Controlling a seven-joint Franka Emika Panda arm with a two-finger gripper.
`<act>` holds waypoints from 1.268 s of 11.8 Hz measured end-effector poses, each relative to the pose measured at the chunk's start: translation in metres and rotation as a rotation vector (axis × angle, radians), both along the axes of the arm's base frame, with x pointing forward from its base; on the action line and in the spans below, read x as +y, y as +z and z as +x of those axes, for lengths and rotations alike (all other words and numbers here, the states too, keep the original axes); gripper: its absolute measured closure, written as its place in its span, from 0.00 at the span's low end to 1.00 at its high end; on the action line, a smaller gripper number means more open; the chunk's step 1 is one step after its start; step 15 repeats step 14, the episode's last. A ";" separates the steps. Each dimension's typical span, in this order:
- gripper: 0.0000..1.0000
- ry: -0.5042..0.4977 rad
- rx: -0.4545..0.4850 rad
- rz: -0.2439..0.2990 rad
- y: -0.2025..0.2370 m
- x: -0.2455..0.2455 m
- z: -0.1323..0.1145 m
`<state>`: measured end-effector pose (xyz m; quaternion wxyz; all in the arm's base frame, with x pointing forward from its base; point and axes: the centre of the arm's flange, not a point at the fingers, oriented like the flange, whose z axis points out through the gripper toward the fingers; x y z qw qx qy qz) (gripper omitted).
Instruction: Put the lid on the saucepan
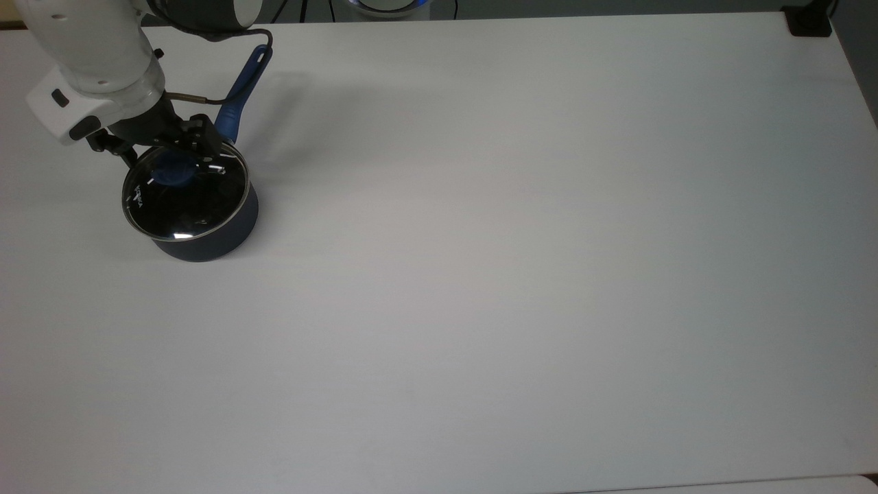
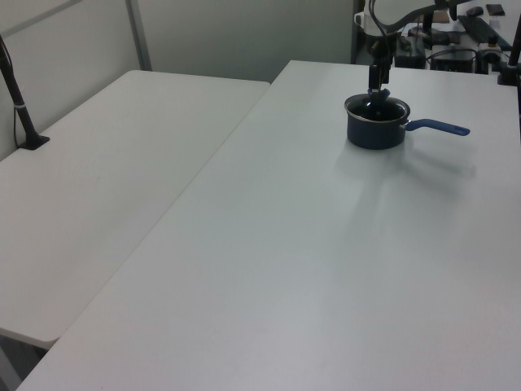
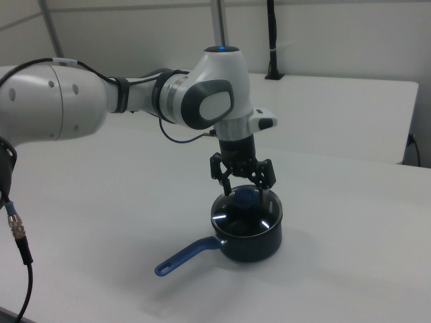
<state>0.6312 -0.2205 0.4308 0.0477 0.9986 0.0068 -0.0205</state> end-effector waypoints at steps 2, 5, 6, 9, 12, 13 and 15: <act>0.00 0.011 -0.035 -0.017 0.021 0.006 0.005; 0.00 -0.034 -0.096 -0.018 0.080 0.082 0.008; 0.00 -0.050 -0.090 -0.010 0.098 0.122 0.004; 0.00 -0.141 -0.054 0.001 0.142 0.229 -0.025; 0.00 -0.155 -0.073 0.010 0.165 0.258 -0.047; 0.00 -0.159 -0.072 0.010 0.166 0.256 -0.048; 0.00 -0.165 -0.069 0.010 0.164 0.253 -0.049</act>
